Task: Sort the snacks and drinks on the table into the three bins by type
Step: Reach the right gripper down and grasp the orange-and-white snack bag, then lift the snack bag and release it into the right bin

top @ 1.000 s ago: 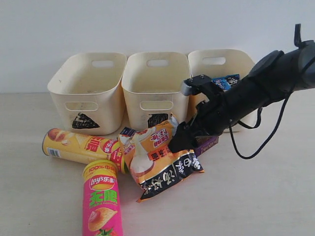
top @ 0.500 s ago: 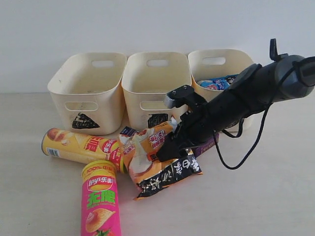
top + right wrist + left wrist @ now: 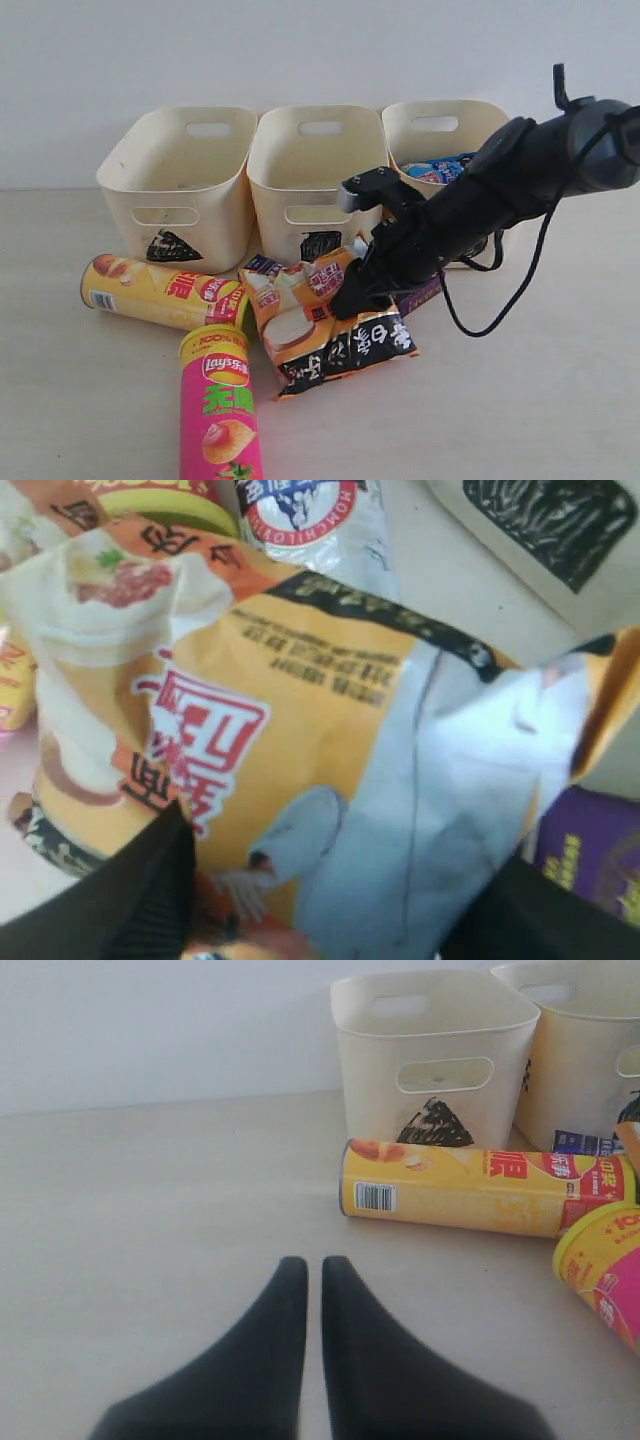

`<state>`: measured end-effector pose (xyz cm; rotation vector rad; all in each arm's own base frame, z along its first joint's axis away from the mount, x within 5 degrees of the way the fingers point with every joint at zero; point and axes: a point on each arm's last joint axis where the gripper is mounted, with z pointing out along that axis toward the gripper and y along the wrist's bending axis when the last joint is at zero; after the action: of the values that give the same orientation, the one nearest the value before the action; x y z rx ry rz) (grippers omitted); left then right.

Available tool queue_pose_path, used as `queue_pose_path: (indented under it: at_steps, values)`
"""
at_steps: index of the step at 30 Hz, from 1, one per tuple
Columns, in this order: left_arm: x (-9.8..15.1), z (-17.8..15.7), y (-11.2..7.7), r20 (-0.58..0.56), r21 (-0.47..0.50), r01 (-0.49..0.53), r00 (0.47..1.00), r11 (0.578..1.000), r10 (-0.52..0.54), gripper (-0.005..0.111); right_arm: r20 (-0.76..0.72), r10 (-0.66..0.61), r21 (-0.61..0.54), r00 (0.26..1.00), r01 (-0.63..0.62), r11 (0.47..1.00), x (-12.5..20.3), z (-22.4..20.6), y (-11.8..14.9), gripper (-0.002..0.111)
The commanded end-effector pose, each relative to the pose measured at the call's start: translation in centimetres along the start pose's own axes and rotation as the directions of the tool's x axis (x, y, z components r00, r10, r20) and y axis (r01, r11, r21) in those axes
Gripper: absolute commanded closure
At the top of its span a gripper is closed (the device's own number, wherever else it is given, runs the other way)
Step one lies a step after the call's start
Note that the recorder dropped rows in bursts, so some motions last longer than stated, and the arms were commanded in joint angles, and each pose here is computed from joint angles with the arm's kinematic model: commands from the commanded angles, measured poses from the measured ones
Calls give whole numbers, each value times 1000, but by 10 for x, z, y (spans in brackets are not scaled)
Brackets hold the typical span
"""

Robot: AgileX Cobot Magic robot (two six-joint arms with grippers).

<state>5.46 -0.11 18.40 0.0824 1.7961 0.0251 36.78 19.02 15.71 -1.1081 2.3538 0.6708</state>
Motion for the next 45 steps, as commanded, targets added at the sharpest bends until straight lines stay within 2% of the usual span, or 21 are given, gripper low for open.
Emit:
queue_pose_path:
  at_steps: [1,8,14,17,19,22,24,27,30,34,39,43,45]
  values:
    - [-3,-1,0,20,-1,9,1000,1000,-9,102,17,-7,47,1000,6,999,-14,-33,10,109]
    - [-3,-1,0,20,-1,9,1000,1000,-9,102,93,-29,42,995,25,999,-32,-76,32,109]
    - [-3,-1,0,20,-1,9,1000,1000,-9,102,174,-5,77,985,-9,997,-44,-110,33,109]
    - [-3,-1,0,20,-1,9,1000,1000,-9,102,217,50,90,975,-71,993,-50,-131,21,109]
    - [-3,-1,0,20,-1,9,1000,1000,-9,102,288,134,128,948,-177,976,-55,-153,2,109]
    - [-3,-1,0,20,-1,9,1000,1000,-9,102,417,197,203,887,-302,931,-60,-184,-27,109]
    - [-3,-1,0,20,-1,9,1000,1000,-9,102,498,179,272,849,-349,897,-61,-196,-41,109]
    - [-3,-1,0,20,-1,9,1000,1000,-9,102,571,126,366,811,-389,846,-64,-200,-60,109]
    - [-3,-1,0,20,-1,9,1000,1000,-9,102,601,70,451,796,-410,793,-67,-193,-92,109]
    - [-3,-1,0,20,-1,9,1000,1000,-9,102,584,98,447,805,-421,790,-68,-165,-120,109]
    - [-3,-1,0,20,-1,9,1000,1000,-9,102,563,126,445,817,-428,787,-61,-148,-131,108]
    - [-3,-1,0,20,-1,9,1000,1000,-9,102,562,130,445,817,-431,785,-60,-146,-132,97]
    - [-3,-1,0,20,-1,9,1000,1000,-9,102,560,131,443,818,-430,787,-60,-146,-132,85]
